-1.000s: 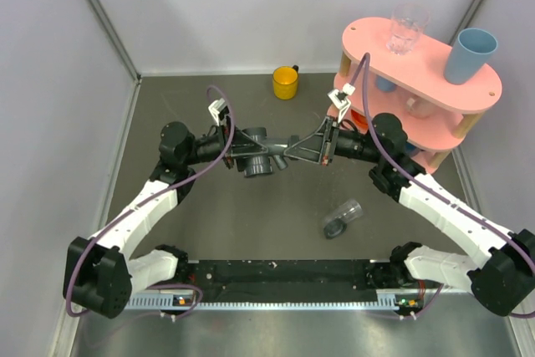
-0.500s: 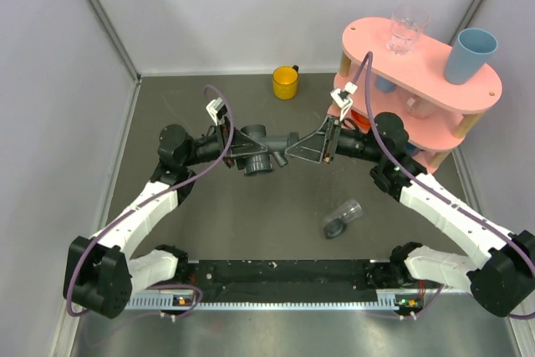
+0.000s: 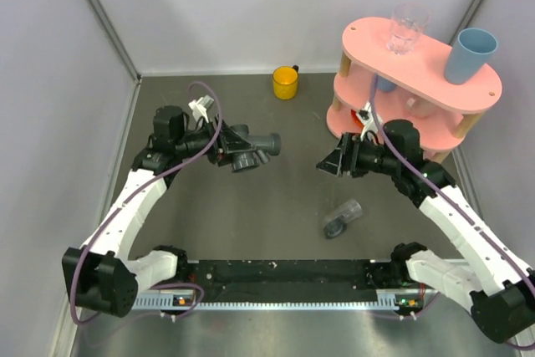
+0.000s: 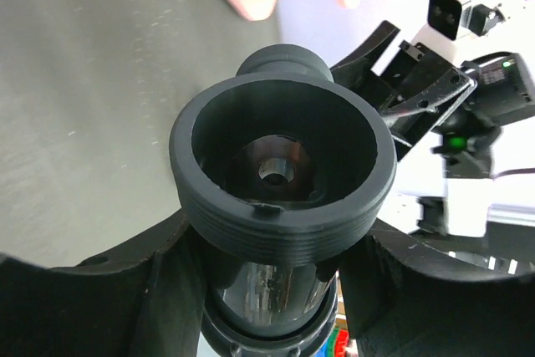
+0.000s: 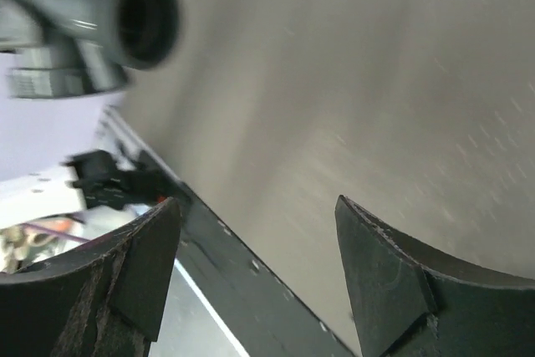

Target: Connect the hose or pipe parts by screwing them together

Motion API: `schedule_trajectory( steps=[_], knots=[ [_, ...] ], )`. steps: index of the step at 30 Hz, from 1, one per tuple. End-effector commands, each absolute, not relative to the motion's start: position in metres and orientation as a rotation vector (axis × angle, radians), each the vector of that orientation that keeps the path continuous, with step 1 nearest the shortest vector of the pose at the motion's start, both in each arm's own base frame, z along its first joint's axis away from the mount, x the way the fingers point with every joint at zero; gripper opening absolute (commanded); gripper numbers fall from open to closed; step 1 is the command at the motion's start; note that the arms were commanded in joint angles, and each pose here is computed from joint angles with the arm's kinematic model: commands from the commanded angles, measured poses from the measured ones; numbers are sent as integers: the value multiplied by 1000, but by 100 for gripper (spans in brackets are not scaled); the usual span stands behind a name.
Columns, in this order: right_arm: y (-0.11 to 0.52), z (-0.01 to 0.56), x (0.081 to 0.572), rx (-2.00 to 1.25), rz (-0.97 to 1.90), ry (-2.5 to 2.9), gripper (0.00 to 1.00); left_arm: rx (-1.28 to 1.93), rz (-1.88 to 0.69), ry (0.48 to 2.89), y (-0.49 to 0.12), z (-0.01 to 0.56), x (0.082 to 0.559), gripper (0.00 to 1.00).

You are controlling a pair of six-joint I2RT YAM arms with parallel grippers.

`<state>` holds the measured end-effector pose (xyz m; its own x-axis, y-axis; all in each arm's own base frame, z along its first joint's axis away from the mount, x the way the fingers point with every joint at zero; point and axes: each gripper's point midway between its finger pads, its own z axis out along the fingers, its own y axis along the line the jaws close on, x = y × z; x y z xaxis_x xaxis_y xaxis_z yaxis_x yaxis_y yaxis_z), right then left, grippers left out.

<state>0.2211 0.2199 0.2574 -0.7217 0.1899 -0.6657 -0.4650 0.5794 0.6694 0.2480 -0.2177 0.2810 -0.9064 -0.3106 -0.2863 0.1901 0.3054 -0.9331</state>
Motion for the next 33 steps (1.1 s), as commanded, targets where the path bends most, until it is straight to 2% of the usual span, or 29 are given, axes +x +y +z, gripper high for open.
schedule_trajectory(
  steps=[1, 10, 14, 19, 26, 33],
  knots=[
    [165, 185, 209, -150, 720, 2452, 72, -75, -1363, 2358, -199, 242, 240, 0],
    [134, 114, 182, -99, 478, 2773, 73, -162, -1311, 2465, -192, 204, 232, 0],
    [117, 95, 185, -53, 316, 2830, 75, -158, -1295, 2469, -190, 203, 230, 0],
    [115, 79, 195, 6, 242, 2900, 78, -170, -1300, 2482, -190, 199, 228, 0],
    [133, 66, 200, -35, 398, 2950, 77, -177, -1297, 2482, -189, 200, 227, 0],
    [172, 69, 185, -96, 789, 2918, 58, -195, -1287, 2500, -188, 194, 226, 0]
  ],
)
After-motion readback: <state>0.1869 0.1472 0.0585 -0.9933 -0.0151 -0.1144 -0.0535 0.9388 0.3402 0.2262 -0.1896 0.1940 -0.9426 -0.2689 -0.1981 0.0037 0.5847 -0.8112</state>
